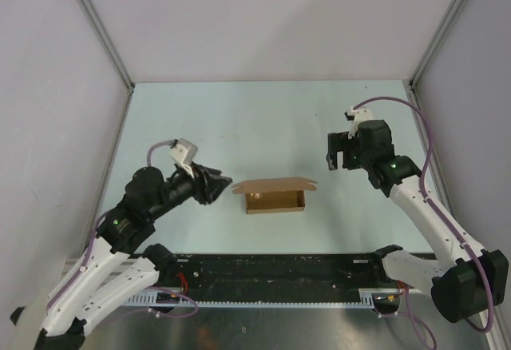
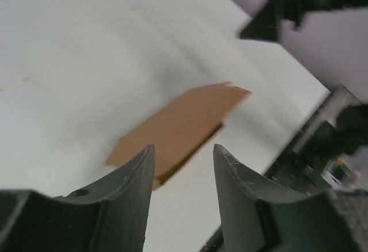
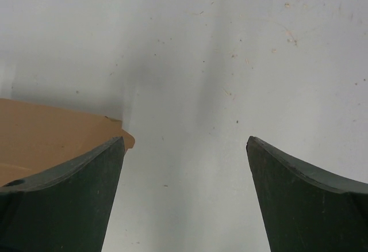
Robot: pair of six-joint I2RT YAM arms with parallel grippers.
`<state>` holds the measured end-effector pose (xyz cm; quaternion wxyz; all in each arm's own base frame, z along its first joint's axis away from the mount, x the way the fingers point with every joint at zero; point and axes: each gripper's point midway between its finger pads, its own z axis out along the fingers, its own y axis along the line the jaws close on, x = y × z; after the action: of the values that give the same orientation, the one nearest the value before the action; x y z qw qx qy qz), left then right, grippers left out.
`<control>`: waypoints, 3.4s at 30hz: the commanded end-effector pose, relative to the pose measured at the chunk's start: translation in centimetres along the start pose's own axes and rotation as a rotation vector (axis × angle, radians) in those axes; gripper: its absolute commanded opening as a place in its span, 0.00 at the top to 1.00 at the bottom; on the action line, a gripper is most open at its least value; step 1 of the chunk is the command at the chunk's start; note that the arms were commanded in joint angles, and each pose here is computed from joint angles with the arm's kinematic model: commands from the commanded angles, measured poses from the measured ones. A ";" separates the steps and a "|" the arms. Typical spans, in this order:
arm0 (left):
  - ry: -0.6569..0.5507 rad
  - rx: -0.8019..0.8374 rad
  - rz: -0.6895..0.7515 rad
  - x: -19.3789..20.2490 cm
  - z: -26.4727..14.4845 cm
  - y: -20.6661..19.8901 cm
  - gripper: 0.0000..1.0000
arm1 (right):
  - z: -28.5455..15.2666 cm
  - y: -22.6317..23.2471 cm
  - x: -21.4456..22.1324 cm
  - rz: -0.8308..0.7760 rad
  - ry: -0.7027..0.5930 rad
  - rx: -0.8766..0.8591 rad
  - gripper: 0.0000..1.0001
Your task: Fold the paper box
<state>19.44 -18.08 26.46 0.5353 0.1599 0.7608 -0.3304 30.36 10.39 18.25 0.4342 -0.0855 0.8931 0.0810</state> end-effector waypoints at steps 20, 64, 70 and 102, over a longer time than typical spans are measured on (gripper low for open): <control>0.218 -0.091 0.211 10.8 7.2 -6.5 0.51 | -1.9 1.6 -2.4 0.008 -0.090 -0.081 0.07; 0.218 -0.196 0.211 7.7 14.6 -3.8 0.52 | -5.7 9.4 2.2 -0.456 -0.200 -0.587 0.11; 0.229 -0.202 0.211 7.5 15.0 -3.6 0.51 | -3.0 9.1 2.8 -0.459 -0.174 -0.481 0.12; 0.230 -0.200 0.208 7.4 14.4 -2.9 0.50 | 3.6 9.1 4.9 -0.331 -0.124 -0.401 0.48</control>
<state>24.99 -30.65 15.83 0.4756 0.2213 0.8361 -0.1605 27.46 18.82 12.33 0.4510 -0.3167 0.8158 0.1756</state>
